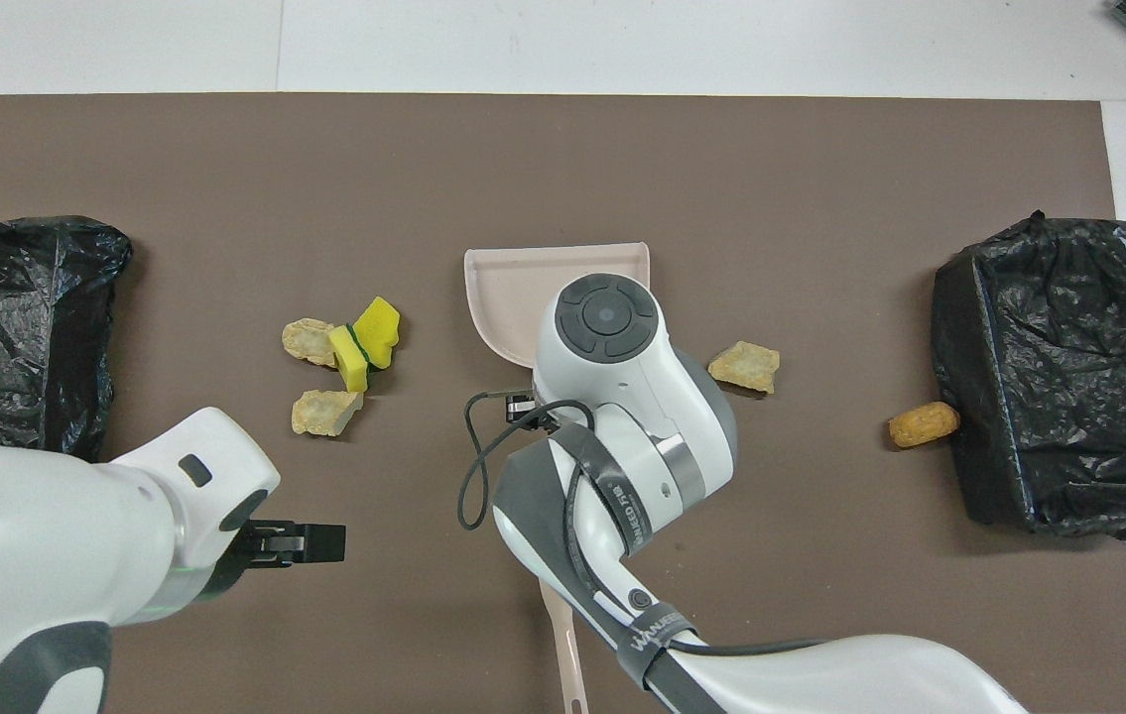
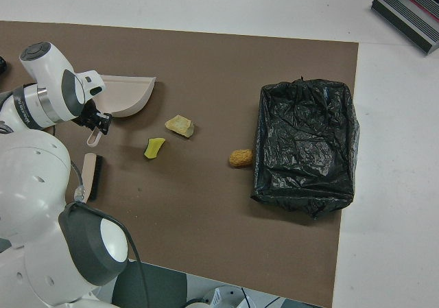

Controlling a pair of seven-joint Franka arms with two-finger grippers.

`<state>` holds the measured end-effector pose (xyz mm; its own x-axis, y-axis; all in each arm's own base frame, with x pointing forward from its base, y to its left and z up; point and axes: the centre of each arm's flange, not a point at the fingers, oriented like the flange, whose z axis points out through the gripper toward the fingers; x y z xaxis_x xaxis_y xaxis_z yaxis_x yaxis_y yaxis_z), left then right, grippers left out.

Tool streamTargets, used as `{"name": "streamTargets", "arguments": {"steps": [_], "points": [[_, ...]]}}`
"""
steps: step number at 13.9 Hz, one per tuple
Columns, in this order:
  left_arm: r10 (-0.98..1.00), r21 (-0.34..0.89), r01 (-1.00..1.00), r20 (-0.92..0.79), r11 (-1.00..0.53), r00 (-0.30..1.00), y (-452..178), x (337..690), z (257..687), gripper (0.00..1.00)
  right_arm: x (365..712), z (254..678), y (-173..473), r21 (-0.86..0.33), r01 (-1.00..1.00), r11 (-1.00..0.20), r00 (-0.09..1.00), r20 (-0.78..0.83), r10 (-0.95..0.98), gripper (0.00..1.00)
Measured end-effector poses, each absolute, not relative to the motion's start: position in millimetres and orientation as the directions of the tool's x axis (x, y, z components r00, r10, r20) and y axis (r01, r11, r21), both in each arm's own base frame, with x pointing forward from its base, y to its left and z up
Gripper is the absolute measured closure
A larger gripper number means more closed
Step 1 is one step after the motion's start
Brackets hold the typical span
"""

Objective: Sweep and dump trash in bin
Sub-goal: 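Grasp the dustpan with the right gripper while the left gripper reaches the brush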

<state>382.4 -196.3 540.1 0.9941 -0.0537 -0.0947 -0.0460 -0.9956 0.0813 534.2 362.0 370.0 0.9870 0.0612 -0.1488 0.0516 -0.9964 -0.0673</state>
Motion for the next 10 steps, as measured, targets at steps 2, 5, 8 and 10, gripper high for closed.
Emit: {"name": "streamTargets", "arguments": {"steps": [2,5,8,10], "points": [[-0.052,0.078,-0.045,-0.092,-0.996,0.994,-217,372,533,0.00,544,389,332,-0.086,0.177,-0.980,0.969,-0.157,0.189,0.69],[-0.029,0.082,-0.023,-0.071,-0.996,0.997,-255,352,519,0.00,559,413,280,-0.125,0.367,-0.922,0.911,-0.151,0.383,0.69],[0.003,0.088,0.008,-0.061,-0.996,0.998,-303,329,499,0.00,571,421,232,-0.144,0.576,-0.805,0.791,-0.152,0.593,0.69],[0.003,0.074,0.009,-0.082,-0.997,0.997,-338,312,475,0.00,577,419,205,-0.162,0.710,-0.685,0.669,-0.149,0.728,0.69]]}}
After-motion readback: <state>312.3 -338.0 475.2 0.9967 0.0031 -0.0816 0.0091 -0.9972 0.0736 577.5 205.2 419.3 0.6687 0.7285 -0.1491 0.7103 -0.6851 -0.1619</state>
